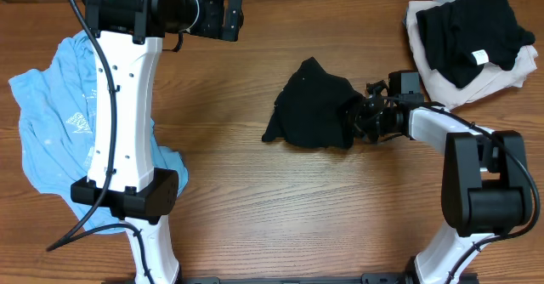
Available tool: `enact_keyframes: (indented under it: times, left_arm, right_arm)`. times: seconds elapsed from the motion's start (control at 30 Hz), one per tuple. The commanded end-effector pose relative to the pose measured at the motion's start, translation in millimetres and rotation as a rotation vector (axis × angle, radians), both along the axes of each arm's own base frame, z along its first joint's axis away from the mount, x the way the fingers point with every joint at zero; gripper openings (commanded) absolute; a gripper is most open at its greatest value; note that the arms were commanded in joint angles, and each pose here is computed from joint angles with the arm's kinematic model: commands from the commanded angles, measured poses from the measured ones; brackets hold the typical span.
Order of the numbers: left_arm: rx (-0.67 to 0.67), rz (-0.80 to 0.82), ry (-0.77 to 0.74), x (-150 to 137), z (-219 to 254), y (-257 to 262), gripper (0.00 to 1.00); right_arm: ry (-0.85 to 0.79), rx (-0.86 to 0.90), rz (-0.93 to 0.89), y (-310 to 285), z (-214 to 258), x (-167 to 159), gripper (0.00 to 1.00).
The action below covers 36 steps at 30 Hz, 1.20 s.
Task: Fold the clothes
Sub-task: 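Carry the bundle with the right gripper onto the top-right stack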
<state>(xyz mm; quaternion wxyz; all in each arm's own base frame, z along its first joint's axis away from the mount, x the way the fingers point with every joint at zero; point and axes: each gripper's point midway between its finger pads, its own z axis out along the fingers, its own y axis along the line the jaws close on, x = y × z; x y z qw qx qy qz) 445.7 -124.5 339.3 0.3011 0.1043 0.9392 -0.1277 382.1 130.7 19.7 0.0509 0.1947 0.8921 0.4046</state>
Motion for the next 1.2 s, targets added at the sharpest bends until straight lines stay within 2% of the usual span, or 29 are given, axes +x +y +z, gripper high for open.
enact_keyframes:
  times: [0.0,0.13,0.3,0.43,0.6,0.93,1.17]
  left_arm:
    - [0.045,0.004,-0.002,5.5,-6.6,5.4,1.0]
    - [0.049,0.008,-0.003,5.8,-6.6,6.4,1.0]
    - [0.071,0.024,-0.008,7.1,-7.1,10.8,1.0]
    - [0.071,0.024,-0.008,7.1,-7.1,10.9,1.0]
    - [0.07,0.024,-0.007,7.1,-7.1,10.8,1.0]
    - [0.064,0.025,-0.031,11.7,-3.5,9.7,1.0]
    - [0.065,0.024,-0.029,11.4,-3.8,9.8,1.0]
  right_arm:
    - [-0.16,0.148,0.043,8.1,70.8,26.1,0.04]
    - [-0.333,0.2,0.068,5.7,146.7,44.0,0.04]
    - [-0.548,0.179,0.057,-9.4,243.0,60.1,0.04]
    - [-0.661,0.159,0.027,-27.8,288.8,71.2,0.04]
    - [-0.869,0.098,-0.073,-83.1,344.9,93.1,0.04]
    - [-1.105,-0.042,-0.286,-182.5,380.7,119.4,0.04]
    - [-1.137,-0.067,-0.381,-230.8,357.1,146.3,0.04]
